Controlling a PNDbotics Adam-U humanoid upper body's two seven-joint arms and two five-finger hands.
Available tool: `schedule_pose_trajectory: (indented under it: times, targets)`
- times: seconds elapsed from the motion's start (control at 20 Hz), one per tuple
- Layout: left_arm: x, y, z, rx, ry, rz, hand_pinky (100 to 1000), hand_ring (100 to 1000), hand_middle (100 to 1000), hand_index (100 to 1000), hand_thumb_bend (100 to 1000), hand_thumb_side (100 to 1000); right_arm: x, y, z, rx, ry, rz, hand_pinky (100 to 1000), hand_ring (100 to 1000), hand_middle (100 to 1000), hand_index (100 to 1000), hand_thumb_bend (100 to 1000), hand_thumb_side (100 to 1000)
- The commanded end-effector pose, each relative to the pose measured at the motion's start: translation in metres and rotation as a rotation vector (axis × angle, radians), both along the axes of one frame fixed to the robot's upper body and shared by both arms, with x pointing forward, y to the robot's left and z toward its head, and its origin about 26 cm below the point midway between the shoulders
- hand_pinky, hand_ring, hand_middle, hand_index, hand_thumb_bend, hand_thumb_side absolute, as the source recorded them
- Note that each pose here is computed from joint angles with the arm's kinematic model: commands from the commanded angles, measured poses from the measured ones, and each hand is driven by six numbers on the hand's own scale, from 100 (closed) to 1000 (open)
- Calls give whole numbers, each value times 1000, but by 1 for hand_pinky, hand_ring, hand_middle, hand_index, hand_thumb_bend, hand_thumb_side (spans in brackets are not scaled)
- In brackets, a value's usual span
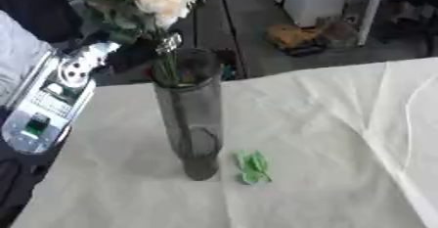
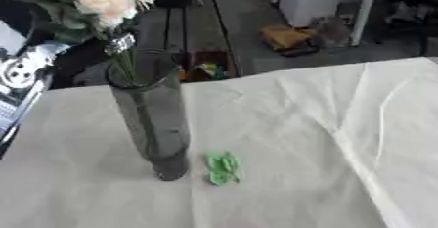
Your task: Arrange flowers into the vase.
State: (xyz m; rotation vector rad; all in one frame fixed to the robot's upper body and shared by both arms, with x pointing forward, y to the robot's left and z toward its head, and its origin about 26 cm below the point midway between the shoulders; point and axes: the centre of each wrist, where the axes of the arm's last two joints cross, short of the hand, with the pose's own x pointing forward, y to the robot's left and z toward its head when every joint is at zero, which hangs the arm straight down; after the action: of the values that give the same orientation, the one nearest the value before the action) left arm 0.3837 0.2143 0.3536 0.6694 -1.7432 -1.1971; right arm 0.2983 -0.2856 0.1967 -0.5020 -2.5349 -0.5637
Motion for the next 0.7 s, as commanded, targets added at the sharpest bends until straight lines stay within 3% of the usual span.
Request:
schedule_pose_trajectory:
  times: [0.05,0.1,0.15,0.3,0.5,0.7]
  targets:
    - [-6,9,18,16,-28,6,846,998,1000,1000,156,1000,-2,-1,6,-9,-20,7,477,463,343,653,100,954]
    - [-6,9,18,18,-26,5,846,998,1000,1000,156,1000,-2,-1,6,-9,-20,7,477,463,343,653,100,954]
    - [-6,8,17,26,-18,-1,851,1000,1000,1000,411,1000,-2,-1,6,-8,-19,8,477,463,342,654,100,954]
    - [-6,8,18,45,3,-14,850,1000,1000,1000,544,1000,-2,0,6,-7,-17,11,477,463,341,654,100,954]
    - [-7,10,20,51,8,-8,847,1000,1000,1000,654,1000,-2,-1,5,-6,-15,10,478,463,341,654,100,955]
    - [-7,11,21,46,0,11,846,1000,1000,1000,613,1000,-2,-1,5,-6,-14,11,478,463,341,655,100,955]
